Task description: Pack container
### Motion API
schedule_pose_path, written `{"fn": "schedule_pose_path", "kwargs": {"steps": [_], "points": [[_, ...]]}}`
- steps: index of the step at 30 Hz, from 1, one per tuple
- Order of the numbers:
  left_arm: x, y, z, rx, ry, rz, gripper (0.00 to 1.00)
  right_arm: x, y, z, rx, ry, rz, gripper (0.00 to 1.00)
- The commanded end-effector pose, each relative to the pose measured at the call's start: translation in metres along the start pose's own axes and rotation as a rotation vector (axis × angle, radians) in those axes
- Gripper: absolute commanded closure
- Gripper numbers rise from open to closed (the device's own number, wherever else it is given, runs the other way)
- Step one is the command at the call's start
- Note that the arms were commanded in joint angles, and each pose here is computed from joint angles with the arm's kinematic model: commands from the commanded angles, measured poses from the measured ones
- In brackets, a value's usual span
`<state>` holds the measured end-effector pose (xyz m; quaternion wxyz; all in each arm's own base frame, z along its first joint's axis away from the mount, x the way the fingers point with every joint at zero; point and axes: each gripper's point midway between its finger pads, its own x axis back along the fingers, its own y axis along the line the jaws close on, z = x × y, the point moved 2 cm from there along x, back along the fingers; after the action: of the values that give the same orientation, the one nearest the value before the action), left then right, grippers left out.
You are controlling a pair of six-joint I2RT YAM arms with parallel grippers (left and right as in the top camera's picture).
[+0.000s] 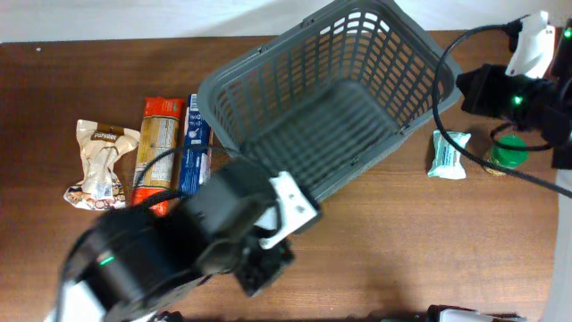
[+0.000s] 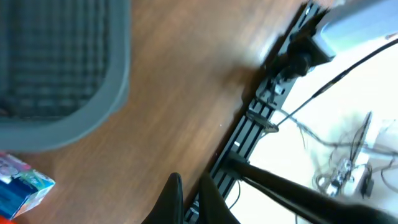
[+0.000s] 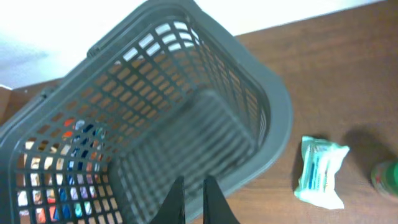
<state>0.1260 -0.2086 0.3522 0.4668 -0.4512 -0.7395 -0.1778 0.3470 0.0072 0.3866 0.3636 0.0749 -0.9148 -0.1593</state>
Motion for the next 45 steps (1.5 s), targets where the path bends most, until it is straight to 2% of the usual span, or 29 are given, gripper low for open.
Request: {"fn": "schedule_pose_path", "kwargs": {"steps": [1,6,17,27,34,45], "points": [[-0.023,0.004,-0.009,0.004,0.067,-0.026,0.98,-0.004,0.006,-0.006,0.004,-0.005,-0.035,0.96],[-0.058,0.017,-0.021,0.013,0.148,-0.074,0.98,-0.025,-0.001,-0.001,-0.025,0.055,-0.034,0.96],[-0.087,0.024,-0.043,-0.001,0.13,-0.092,0.98,-0.069,-0.011,0.013,-0.079,0.19,-0.064,0.96],[-0.117,0.03,-0.044,-0.012,0.204,-0.093,0.98,-0.084,-0.019,0.026,-0.111,0.268,-0.051,0.96],[-0.124,0.046,-0.044,-0.019,0.23,-0.189,0.98,-0.084,-0.021,0.034,-0.115,0.304,-0.042,0.96],[-0.123,0.05,-0.044,-0.022,0.231,-0.215,0.98,-0.097,-0.012,0.039,-0.06,0.32,0.005,0.96]]}}
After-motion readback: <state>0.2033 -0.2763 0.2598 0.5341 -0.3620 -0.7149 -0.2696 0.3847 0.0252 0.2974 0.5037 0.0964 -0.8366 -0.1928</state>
